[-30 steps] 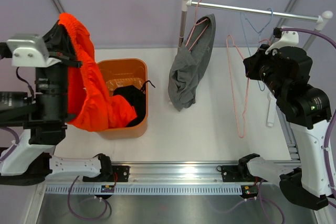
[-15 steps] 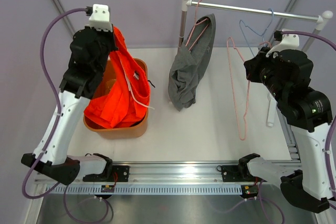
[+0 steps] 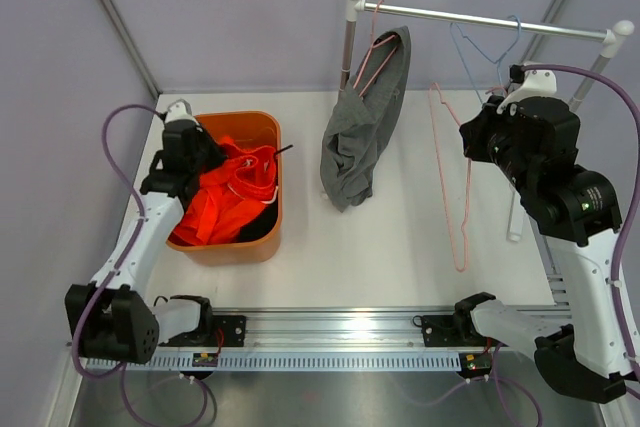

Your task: Remove the shorts from the hanger

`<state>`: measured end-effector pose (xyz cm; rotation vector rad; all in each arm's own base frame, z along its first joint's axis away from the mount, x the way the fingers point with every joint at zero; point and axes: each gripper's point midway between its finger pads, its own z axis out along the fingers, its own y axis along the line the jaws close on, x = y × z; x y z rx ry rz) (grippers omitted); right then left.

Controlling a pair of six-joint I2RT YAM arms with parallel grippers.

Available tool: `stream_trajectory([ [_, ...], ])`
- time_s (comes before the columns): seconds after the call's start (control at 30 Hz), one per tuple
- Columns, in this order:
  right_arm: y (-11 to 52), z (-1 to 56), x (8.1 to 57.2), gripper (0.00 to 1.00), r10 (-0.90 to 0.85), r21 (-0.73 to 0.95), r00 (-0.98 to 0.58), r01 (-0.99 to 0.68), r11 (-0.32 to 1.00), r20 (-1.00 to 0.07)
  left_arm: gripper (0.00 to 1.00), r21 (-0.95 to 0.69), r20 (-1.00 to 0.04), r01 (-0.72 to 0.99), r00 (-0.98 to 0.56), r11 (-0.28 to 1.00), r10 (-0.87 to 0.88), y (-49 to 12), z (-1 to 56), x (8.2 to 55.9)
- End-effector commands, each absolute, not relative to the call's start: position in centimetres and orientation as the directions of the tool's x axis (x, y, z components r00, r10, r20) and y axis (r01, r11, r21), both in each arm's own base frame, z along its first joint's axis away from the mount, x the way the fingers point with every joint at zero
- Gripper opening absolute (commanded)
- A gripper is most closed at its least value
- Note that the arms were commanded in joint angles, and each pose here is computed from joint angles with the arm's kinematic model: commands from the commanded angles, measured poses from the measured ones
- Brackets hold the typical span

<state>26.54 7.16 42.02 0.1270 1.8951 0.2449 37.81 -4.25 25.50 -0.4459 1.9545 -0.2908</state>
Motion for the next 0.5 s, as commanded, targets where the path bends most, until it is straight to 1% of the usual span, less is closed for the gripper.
stream_trajectory([
  [0.0, 7.6, 42.9, 26.8, 0.0, 0.225, 0.251, -0.297, -0.05, 0.967, -0.928, 0.0, -0.543, -0.692, -0.22, -0.43, 0.811, -0.58, -6.4, 19.4, 38.1],
  [0.07, 7.3, 42.9, 27.0, 0.0, 0.22, 0.241, -0.297, -0.037, 0.97, -0.929, 0.0, -0.561, -0.64, -0.272, -0.455, 0.781, -0.619, -6.6, 16.7, 38.0],
  [0.1, 7.3, 42.7, 27.2, 0.0, 0.217, 0.237, -0.3, -0.032, 0.971, -0.929, 0.0, -0.577, -0.602, -0.274, -0.494, 0.77, -0.627, -7.3, 15.1, 37.8],
  [0.2, 7.2, 42.6, 27.4, 0.0, 0.207, 0.225, -0.311, -0.023, 0.974, -0.927, 0.01, -0.592, -0.568, -0.292, -0.509, 0.751, -0.646, -7.7, 14.1, 37.9],
  [0.23, 7.3, 42.3, 27.5, 0.0, 0.2, 0.219, -0.322, -0.023, 0.976, -0.925, 0.09, -0.593, -0.566, -0.294, -0.51, 0.75, -0.647, -7.7, 14.1, 37.8],
  [0.33, 7.3, 41.9, 28.0, 0.0, 0.196, 0.211, -0.327, -0.013, 0.977, -0.924, 0.22, -0.597, -0.563, -0.294, -0.51, 0.747, -0.651, -7.8, 13.9, 37.5],
  [0.37, 7.3, 41.7, 28.1, 0.0, 0.189, 0.205, -0.333, -0.012, 0.979, -0.924, 0.4, -0.603, -0.561, -0.285, -0.513, 0.745, -0.65, -8.0, 14.1, 37.5],
  [0.43, 7.3, 41.4, 28.7, 0.0, 0.181, 0.192, -0.343, 0.001, 0.981, -0.922, 0.56, -0.613, -0.553, -0.263, -0.531, 0.745, -0.642, -8.5, 14.3, 37.5],
  [0.47, 7.2, 41.5, 28.9, 0.0, 0.178, 0.188, -0.341, 0.006, 0.982, -0.923, 0.7, -0.617, -0.551, -0.246, -0.543, 0.747, -0.634, -8.8, 14.7, 37.3],
])
